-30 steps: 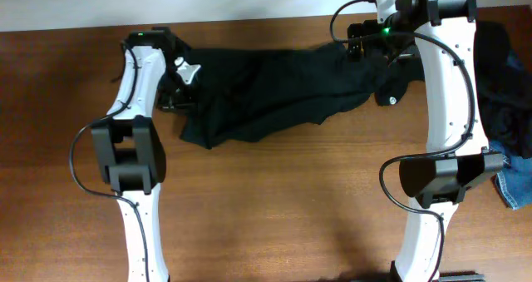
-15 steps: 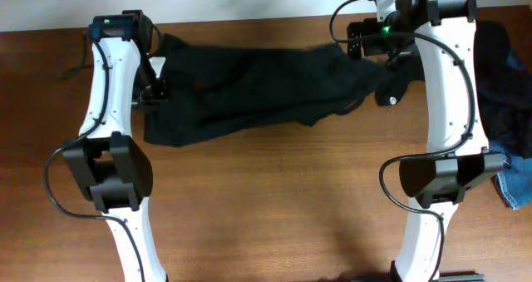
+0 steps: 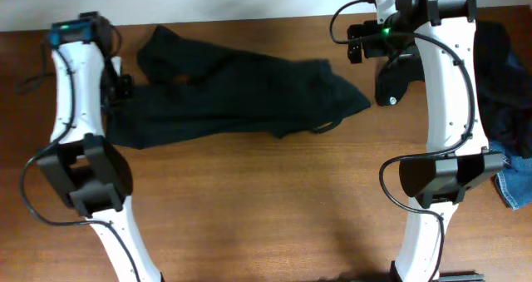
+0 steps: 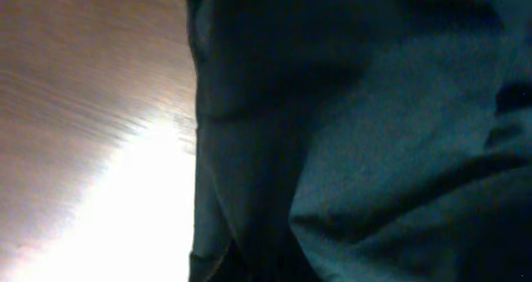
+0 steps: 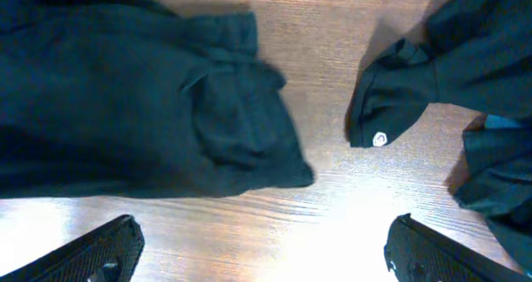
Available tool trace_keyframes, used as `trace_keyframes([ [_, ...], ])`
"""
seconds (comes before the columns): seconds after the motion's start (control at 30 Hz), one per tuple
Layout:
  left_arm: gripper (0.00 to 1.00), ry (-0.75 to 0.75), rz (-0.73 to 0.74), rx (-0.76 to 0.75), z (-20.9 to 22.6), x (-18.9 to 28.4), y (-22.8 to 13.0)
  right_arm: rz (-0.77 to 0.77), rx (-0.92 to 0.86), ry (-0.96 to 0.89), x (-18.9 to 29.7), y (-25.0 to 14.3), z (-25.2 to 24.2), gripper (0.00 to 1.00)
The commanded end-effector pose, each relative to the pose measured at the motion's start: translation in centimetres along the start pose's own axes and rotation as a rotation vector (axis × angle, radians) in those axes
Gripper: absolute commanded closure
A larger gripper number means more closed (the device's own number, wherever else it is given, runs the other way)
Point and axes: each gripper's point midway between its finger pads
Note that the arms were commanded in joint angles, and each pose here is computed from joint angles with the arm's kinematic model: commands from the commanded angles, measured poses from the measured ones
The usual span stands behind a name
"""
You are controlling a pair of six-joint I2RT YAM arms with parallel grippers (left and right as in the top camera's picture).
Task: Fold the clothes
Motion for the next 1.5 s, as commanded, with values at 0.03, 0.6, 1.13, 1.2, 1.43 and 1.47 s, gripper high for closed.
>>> trace_keyframes([
  [0.03, 0.23, -0.021, -0.052, 0.039, 1.0, 0.3, 1.0, 0.033, -0.018, 0.01, -0.3, -0.6, 0.0, 0.01],
  [0.6, 0.01, -0.16, -0.139, -0.045, -3.0, 1.0, 3.0, 0.232, -0.393, 0.236, -10.4, -3.3, -2.4, 0.01],
  [1.13, 0.01, -0.169, -0.199, -0.223, -9.2, 2.1, 3.7, 0.305, -0.369, 0.283, -15.9, -6.7, -2.5, 0.18],
  [1.2, 0.01, -0.169, -0.204, -0.222, -9.2, 2.1, 3.8, 0.304, -0.359, 0.285, -15.9, -6.8, -2.5, 0.18],
  [1.43, 0.01, -0.169, -0.2, -0.222, -9.2, 2.1, 3.7, 0.296, -0.305, 0.292, -15.9, -6.7, -2.4, 0.19],
  [1.47, 0.01, -0.169, -0.2, -0.223, -9.2, 2.1, 3.7, 0.297, -0.3, 0.293, -15.9, -6.8, -2.3, 0.21],
])
Point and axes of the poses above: each gripper's point midway between its finger pads, its own x axis back along the fingers, its own z axis along the line the jaws close on, y = z × x, and after that the axes turned 3 degrees about -x, right-handed
